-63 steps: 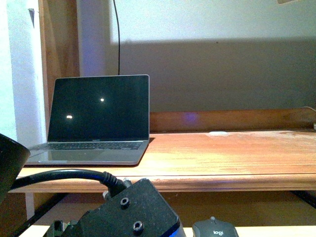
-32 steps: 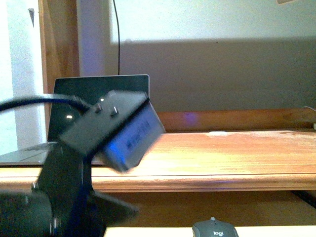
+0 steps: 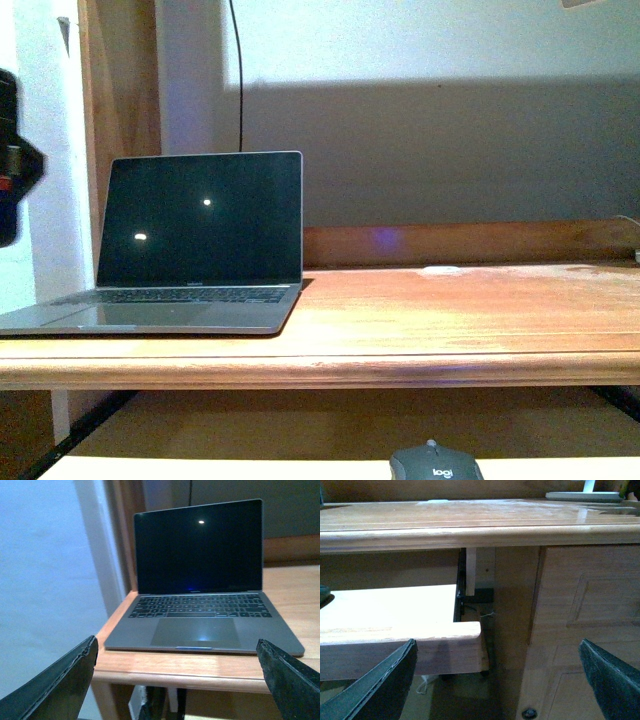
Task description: Place mouse
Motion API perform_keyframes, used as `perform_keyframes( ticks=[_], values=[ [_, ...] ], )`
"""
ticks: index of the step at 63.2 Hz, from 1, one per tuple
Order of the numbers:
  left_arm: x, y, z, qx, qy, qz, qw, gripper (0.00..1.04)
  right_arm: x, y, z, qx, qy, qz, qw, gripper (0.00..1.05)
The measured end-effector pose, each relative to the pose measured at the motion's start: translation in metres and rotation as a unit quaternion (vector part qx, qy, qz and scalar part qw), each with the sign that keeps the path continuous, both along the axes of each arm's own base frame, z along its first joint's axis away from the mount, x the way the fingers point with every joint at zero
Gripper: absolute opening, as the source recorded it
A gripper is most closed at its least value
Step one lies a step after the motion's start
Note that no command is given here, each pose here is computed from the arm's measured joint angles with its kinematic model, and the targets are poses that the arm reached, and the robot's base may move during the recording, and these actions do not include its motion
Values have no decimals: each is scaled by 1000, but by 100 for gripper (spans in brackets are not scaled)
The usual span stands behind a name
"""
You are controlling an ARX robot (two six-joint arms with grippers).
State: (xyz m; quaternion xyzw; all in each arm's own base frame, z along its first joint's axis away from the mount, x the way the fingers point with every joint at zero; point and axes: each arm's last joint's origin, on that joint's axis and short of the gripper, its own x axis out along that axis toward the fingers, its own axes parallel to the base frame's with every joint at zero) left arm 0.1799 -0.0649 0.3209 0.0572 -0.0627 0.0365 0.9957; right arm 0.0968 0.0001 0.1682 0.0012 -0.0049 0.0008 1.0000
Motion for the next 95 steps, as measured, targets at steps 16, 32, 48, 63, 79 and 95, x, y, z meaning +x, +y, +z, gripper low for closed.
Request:
perform_keyframes(
  ticks=[16, 32, 48, 63, 79, 95],
  values=[
    [-68, 2, -24, -42, -10, 34, 999, 97, 0, 0, 0, 0, 0, 0, 1000, 97],
    [-82, 22, -70, -36, 65, -45, 996, 65, 0, 0, 0, 0, 0, 0, 1000, 97],
    [-82, 41, -99, -50, 65, -45, 996, 25, 0, 0, 0, 0, 0, 0, 1000, 97],
    [-82, 51, -120, -53, 66, -41, 996, 3, 0, 0, 0, 0, 0, 0, 1000, 97],
    [-82, 64, -132, -54, 64, -36, 996, 3, 0, 0, 0, 0, 0, 0, 1000, 97],
    [-82, 64, -142, -54, 67, -38, 996, 3, 7, 0, -4, 35, 28, -88, 995, 97]
  ],
)
